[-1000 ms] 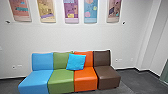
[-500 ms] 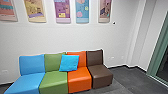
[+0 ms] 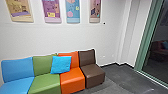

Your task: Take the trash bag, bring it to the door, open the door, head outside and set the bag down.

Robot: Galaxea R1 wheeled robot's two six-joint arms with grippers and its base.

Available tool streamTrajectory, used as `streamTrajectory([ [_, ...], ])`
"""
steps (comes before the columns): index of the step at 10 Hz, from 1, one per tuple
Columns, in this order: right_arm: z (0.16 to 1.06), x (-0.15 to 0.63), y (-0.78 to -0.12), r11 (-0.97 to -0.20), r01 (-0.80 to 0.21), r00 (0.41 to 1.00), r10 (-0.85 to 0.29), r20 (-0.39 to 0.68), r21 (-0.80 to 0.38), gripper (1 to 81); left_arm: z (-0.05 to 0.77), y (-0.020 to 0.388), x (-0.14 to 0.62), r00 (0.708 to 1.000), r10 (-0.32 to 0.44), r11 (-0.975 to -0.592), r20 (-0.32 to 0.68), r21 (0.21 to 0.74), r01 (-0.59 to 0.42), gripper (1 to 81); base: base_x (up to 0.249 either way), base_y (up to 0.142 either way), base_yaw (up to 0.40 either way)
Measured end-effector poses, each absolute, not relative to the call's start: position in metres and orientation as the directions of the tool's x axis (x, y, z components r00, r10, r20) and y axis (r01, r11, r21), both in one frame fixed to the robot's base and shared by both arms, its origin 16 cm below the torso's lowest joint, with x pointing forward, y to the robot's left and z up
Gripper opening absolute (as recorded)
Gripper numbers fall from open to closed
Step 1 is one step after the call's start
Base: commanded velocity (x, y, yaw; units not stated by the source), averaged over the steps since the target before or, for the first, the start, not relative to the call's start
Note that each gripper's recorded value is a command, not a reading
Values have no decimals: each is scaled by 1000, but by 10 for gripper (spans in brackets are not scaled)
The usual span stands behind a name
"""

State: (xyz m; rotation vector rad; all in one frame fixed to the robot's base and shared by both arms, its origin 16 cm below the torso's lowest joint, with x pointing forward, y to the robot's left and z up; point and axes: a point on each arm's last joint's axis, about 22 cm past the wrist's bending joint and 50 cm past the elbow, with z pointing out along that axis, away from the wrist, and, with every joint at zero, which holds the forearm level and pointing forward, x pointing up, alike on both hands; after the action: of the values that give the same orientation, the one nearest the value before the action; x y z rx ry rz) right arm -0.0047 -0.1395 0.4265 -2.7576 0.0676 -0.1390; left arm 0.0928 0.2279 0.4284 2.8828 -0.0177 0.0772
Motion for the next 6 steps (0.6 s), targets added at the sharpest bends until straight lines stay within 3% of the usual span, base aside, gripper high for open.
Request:
streamTrajectory([
  [6, 427, -4, -140, -928, -28, 994, -67, 91, -372, 811, 428, 225, 92, 999, -5, -966, 54, 258, -19, 10, 0, 0, -247],
])
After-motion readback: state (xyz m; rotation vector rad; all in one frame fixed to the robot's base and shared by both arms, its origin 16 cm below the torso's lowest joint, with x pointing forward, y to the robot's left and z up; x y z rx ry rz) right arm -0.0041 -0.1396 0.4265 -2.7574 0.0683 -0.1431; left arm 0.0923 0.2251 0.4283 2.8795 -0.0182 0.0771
